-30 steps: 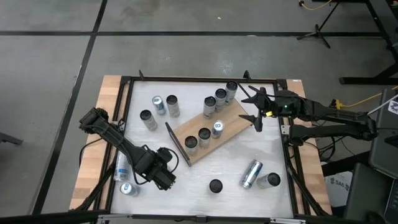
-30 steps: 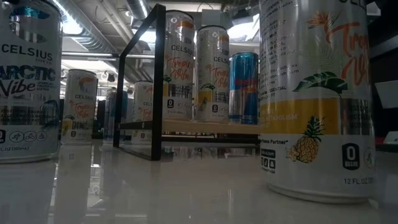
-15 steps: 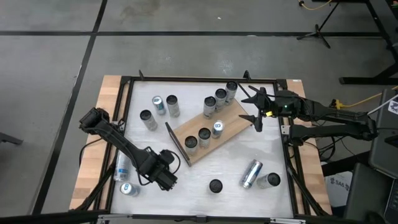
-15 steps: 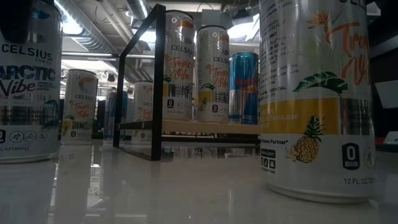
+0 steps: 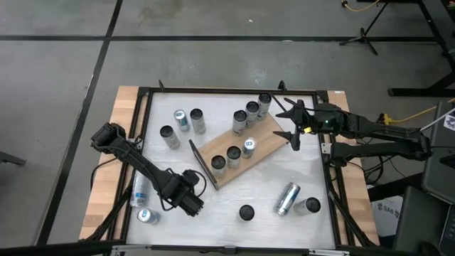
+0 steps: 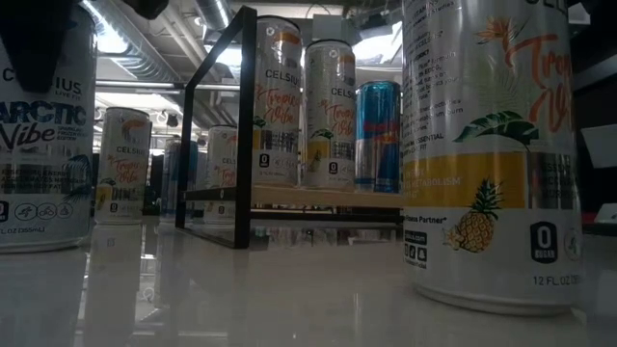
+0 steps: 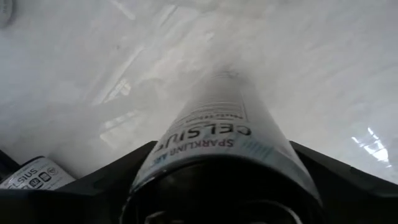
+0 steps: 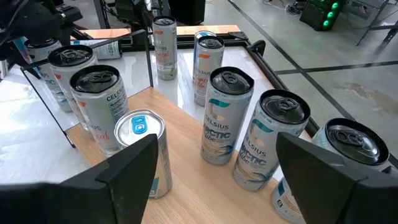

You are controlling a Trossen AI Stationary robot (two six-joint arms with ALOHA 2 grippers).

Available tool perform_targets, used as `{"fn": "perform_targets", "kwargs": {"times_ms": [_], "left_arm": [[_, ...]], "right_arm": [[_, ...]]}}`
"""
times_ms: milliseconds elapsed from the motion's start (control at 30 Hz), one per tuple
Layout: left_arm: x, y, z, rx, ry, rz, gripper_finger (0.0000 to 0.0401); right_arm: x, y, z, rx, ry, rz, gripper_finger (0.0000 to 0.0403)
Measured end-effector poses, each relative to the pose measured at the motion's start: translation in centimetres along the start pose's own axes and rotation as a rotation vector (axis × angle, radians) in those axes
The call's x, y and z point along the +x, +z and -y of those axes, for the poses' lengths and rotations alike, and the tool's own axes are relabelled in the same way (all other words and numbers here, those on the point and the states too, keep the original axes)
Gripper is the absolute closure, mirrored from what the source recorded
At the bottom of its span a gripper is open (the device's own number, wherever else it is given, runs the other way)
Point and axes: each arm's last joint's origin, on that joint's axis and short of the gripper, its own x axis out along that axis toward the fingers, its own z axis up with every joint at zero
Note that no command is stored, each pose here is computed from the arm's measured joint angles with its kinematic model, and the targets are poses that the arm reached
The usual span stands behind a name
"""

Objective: Place canned beverage on shelf
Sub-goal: Put the white blue soda can on the shelf

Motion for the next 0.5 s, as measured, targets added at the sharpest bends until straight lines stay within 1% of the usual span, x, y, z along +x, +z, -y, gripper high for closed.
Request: {"fn": "perform_targets", "kwargs": {"times_ms": [300, 367, 500], "left_arm": [[-0.3, 0.0, 0.1, -0.002, -0.009, -0.01, 0.0159], [-0.6, 0.1, 0.3, -0.002, -0.021, -0.011, 0.0169], [-2.0, 0.3, 0.6, 0.016, -0.061, -0.024, 0.017]], "right_arm": [[0.0, 0.0, 0.0, 0.0, 0.0, 0.0, 0.0086], [0.0, 0.0, 0.0, 0.0, 0.0, 0.0, 0.0086], [0.0, 0.0, 0.0, 0.0, 0.0, 0.0, 0.0086]]}}
